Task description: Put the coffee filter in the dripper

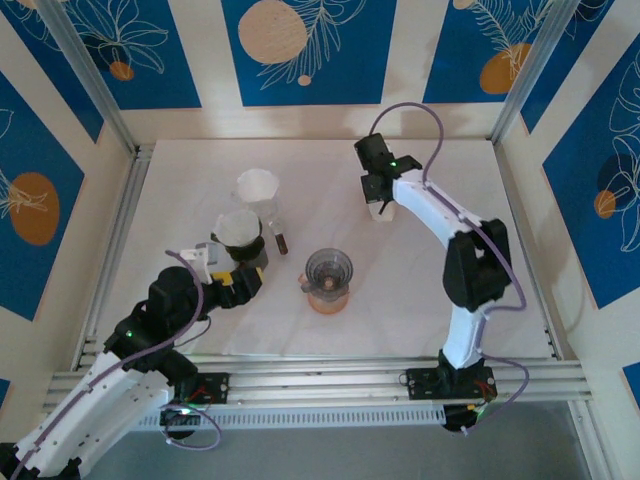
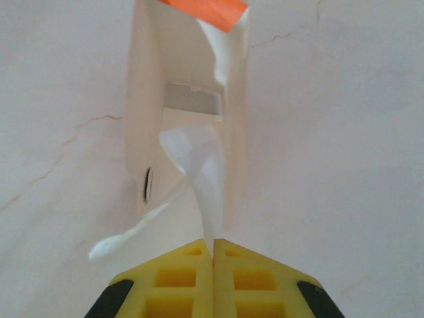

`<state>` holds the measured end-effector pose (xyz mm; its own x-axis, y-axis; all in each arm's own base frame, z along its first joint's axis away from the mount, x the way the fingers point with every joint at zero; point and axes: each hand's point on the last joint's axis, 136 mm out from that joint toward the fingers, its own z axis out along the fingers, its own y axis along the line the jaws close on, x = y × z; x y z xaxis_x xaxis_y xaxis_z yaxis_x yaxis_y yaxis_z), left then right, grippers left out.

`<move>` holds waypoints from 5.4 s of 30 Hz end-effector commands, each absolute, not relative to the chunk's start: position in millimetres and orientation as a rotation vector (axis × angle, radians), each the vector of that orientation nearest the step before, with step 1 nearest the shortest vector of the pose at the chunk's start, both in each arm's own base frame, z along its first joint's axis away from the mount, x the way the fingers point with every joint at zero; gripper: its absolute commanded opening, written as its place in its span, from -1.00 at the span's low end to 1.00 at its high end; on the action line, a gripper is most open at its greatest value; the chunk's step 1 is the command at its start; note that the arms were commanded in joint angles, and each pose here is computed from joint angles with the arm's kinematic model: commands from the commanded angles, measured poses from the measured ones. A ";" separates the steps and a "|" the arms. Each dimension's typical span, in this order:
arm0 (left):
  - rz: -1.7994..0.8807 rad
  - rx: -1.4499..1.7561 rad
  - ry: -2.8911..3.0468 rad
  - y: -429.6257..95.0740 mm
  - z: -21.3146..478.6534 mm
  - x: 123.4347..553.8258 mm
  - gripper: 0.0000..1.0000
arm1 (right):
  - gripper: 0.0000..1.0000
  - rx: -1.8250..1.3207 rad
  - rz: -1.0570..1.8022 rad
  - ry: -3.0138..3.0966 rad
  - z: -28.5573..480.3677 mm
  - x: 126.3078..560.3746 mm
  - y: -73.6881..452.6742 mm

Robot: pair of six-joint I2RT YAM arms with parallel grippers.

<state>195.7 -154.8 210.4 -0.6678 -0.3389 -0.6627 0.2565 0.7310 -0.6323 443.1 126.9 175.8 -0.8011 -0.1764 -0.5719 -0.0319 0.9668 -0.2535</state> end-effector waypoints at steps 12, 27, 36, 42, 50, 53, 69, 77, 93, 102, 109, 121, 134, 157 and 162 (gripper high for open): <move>-1.033 -0.025 2.016 -155.1 242.1 180.5 1.00 | -1.00 -0.241 0.178 2.414 297.3 259.4 180.4; -1.068 -0.032 2.009 -156.0 238.4 176.4 1.00 | -1.00 -0.057 0.767 2.834 289.0 174.4 233.9; -1.091 0.004 2.015 -164.0 239.7 178.2 1.00 | -1.00 0.074 0.684 2.969 250.5 196.4 235.3; -1.122 0.164 2.012 -187.7 249.7 183.6 0.83 | -1.00 0.073 0.560 2.983 235.2 212.8 222.4; -1.112 0.335 2.012 -222.6 261.4 194.3 0.66 | -0.97 0.002 0.432 2.955 223.5 237.6 217.5; -1.121 0.389 2.034 -240.7 257.7 196.9 0.64 | -0.97 -0.038 0.399 2.945 220.5 243.2 219.6; -1.127 0.371 2.113 -263.6 241.8 204.1 0.73 | -0.11 -0.300 0.309 2.764 229.3 250.5 244.1; -1.133 0.326 2.107 -255.6 246.8 200.9 0.76 | 0.10 -0.304 0.312 2.564 251.7 247.9 235.6; -1.126 0.305 2.108 -252.9 246.3 201.4 0.78 | -0.07 -0.208 0.391 2.622 211.2 225.8 233.3; -1.132 0.310 2.101 -254.0 250.3 201.6 0.79 | -0.95 -0.286 0.356 2.619 209.8 223.6 236.8; -1.115 0.312 2.106 -252.9 251.0 202.4 0.80 | -1.00 -0.424 0.196 2.601 220.3 229.3 237.1; -1.098 0.313 2.141 -259.1 239.1 209.8 0.85 | -1.00 -0.583 -0.038 2.616 198.5 229.8 246.3; -1.068 0.321 2.234 -268.2 203.9 216.7 0.63 | -1.00 -0.638 -0.120 2.607 190.3 229.3 249.5; -1.035 0.312 2.316 -271.5 173.4 219.4 0.31 | -0.24 -0.573 -0.017 2.497 226.5 226.1 253.7; -1.042 0.304 2.313 -271.7 173.2 219.9 0.34 | 0.06 -0.508 0.005 2.507 226.0 226.8 242.2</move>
<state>219.5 -270.0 173.0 -0.8064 -0.0175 -0.5911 0.4237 0.6802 -0.5982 222.3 248.2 217.5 -0.7589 -0.4098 -0.5060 -0.4022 0.9062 -0.1306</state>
